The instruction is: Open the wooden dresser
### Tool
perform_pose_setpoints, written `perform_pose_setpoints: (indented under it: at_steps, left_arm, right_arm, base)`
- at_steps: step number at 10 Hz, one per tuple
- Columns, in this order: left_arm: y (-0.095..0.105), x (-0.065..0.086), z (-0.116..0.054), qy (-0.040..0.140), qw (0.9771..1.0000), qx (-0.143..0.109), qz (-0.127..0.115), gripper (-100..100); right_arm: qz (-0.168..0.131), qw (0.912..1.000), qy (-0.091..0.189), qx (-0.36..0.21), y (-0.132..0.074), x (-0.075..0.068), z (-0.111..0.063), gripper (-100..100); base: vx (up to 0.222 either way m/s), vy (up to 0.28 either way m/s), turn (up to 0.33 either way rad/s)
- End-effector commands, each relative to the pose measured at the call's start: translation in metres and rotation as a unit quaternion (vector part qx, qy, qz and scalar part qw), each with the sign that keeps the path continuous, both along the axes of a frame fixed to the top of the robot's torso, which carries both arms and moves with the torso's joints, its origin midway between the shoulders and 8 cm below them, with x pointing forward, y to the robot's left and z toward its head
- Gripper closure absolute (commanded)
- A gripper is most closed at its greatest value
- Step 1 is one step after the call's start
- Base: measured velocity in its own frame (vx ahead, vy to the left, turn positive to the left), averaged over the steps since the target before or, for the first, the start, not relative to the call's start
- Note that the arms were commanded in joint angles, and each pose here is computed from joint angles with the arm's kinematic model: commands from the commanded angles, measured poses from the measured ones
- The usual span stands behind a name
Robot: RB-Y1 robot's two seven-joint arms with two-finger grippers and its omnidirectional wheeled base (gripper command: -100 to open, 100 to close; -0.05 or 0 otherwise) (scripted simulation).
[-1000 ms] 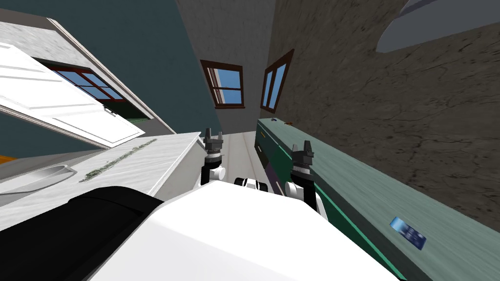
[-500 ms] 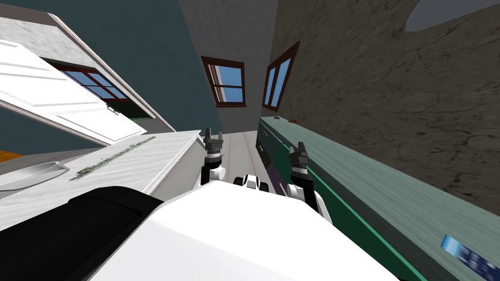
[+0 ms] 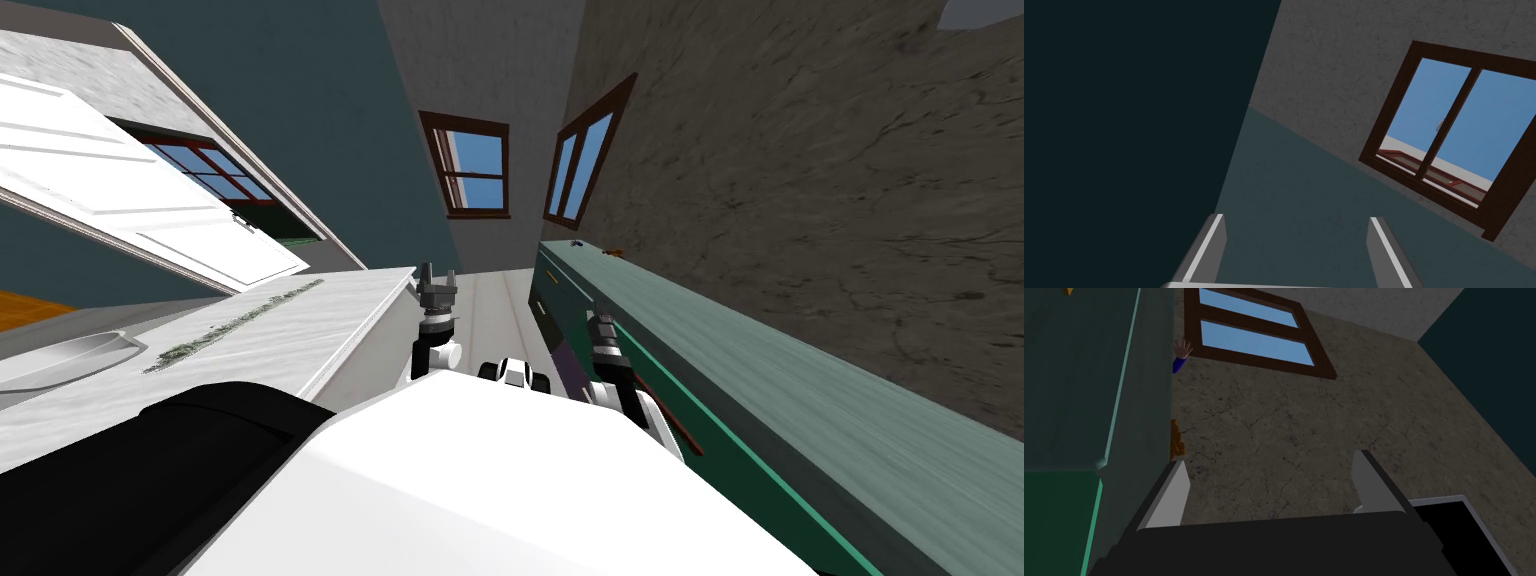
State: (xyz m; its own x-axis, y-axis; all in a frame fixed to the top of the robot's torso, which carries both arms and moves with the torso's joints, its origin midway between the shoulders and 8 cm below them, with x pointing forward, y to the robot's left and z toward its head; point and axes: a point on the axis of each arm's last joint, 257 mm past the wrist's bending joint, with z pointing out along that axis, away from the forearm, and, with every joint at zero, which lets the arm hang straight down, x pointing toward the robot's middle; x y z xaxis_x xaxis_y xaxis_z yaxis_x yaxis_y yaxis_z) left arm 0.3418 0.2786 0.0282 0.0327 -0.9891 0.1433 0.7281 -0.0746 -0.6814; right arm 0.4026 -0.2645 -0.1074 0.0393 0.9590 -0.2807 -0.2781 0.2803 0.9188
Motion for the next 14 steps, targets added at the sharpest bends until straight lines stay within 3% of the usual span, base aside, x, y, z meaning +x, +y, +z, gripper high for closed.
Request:
perform_pose_setpoints:
  at_steps: [1,4,5,6,7,8,9,10,11,12,13,14]
  left_arm:
    - [0.0,0.0,0.0,0.0,1.0,0.0,0.0,0]
    - [0.0,0.0,0.0,0.0,1.0,0.0,0.0,0]
    - [0.0,0.0,0.0,0.0,1.0,0.0,0.0,0]
    - [0.0,0.0,0.0,0.0,1.0,0.0,0.0,0]
    - [0.0,0.0,0.0,0.0,1.0,0.0,0.0,0]
    - [0.0,0.0,0.0,0.0,1.0,0.0,0.0,0]
    - [0.0,0.0,0.0,0.0,1.0,0.0,0.0,0]
    - [0.0,0.0,0.0,0.0,1.0,0.0,0.0,0]
    - [0.0,0.0,0.0,0.0,1.0,0.0,0.0,0]
    - [0.0,0.0,0.0,0.0,1.0,0.0,0.0,0]
    - [0.0,0.0,0.0,0.0,1.0,0.0,0.0,0]
    - [0.0,0.0,0.0,0.0,1.0,0.0,0.0,0]
  right_arm:
    - [-0.008,0.9985,0.044,-0.03,-0.006,0.002,-0.027,-100]
    - [-0.018,0.9923,0.099,-0.072,-0.014,0.002,-0.065,-100]
    - [-0.021,0.9915,0.106,-0.072,-0.016,0.002,-0.068,-100]
    - [-0.027,0.9864,0.133,-0.093,-0.021,0.001,-0.087,-100]
    - [-0.029,0.9856,0.138,-0.093,-0.022,0.001,-0.09,-100]
    - [-0.036,0.9784,0.167,-0.116,-0.029,-0.002,-0.11,-100]
    - [-0.038,0.9778,0.171,-0.115,-0.03,-0.002,-0.112,-100]
    - [-0.044,0.9692,0.199,-0.138,-0.037,-0.006,-0.132,-100]
    - [-0.046,0.9681,0.204,-0.138,-0.038,-0.006,-0.134,-100]
    - [-0.051,0.9588,0.228,-0.162,-0.045,-0.011,-0.152,-100]
    - [-0.055,0.9564,0.237,-0.162,-0.048,-0.012,-0.156,-100]
    - [-0.062,0.9446,0.264,-0.186,-0.057,-0.019,-0.175,-100]
  base:
    - [0.069,0.053,0.065]
    - [0.096,0.079,0.068]
    - [0.072,0.071,0.035]
    - [0.09,0.076,0.078]
    - [0.069,0.068,0.044]
    - [0.086,0.084,0.077]
    - [0.08,0.071,0.041]
    - [0.1,0.066,0.072]
    - [0.08,0.065,0.049]
    - [0.089,0.064,0.078]
    - [0.087,0.054,0.048]
    - [0.092,0.071,0.076]
